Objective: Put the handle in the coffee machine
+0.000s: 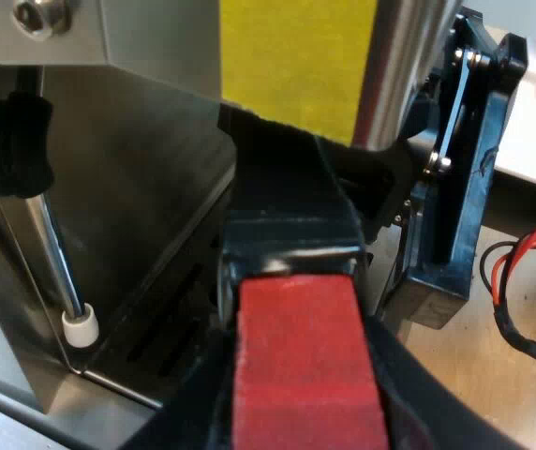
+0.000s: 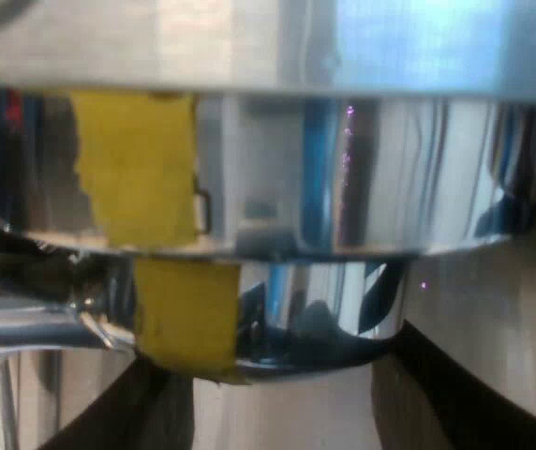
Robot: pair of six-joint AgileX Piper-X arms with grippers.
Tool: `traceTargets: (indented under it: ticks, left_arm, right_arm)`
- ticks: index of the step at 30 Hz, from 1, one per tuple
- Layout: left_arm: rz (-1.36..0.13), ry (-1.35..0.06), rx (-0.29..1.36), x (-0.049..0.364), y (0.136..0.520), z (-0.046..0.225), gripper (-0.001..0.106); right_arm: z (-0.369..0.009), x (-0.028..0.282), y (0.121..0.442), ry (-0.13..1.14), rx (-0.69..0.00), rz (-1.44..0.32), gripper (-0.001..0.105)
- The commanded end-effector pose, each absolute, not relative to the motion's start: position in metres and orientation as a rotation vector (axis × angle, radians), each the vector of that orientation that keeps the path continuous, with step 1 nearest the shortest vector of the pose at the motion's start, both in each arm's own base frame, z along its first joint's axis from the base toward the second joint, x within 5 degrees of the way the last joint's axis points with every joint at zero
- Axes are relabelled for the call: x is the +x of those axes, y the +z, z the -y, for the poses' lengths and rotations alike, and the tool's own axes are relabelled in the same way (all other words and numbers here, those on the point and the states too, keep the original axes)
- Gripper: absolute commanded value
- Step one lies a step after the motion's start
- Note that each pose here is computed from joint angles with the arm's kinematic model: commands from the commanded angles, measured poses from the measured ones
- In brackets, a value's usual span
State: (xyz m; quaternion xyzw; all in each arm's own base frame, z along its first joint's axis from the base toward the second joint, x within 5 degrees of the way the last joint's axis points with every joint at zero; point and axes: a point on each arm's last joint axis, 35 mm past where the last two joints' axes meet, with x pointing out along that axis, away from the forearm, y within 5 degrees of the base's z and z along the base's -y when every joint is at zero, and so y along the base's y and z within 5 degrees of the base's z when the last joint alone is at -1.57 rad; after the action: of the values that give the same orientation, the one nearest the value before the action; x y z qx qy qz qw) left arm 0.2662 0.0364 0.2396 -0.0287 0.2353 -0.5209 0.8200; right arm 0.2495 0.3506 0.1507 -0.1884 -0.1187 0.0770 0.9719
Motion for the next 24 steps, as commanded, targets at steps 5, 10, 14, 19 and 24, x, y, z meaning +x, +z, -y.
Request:
traceTargets:
  ticks: [5, 10, 14, 19, 24]
  left_arm:
    - [-0.383, -1.166, -0.142, 0.2584, 0.252, -0.0401, 0.0]
    - [-0.383, -1.166, -0.142, 0.2584, 0.252, -0.0401, 0.0]
    - [-0.373, -1.169, -0.127, 0.2584, 0.252, -0.0401, 0.0]
    - [-0.372, -1.169, -0.125, 0.2584, 0.252, -0.0401, 0.0]
    - [-0.372, -1.169, -0.125, 0.2584, 0.252, -0.0401, 0.004]
  right_arm:
    - [-0.3476, 0.2493, 0.1693, 0.132, -0.291, 0.321, 0.044]
    - [-0.3476, 0.2493, 0.1693, 0.132, -0.291, 0.321, 0.044]
    - [-0.3476, 0.2493, 0.1693, 0.133, -0.289, 0.321, 0.044]
    - [-0.3475, 0.2492, 0.1696, 0.132, -0.287, 0.323, 0.044]
    - [-0.3475, 0.2492, 0.1696, 0.132, -0.287, 0.322, 0.044]
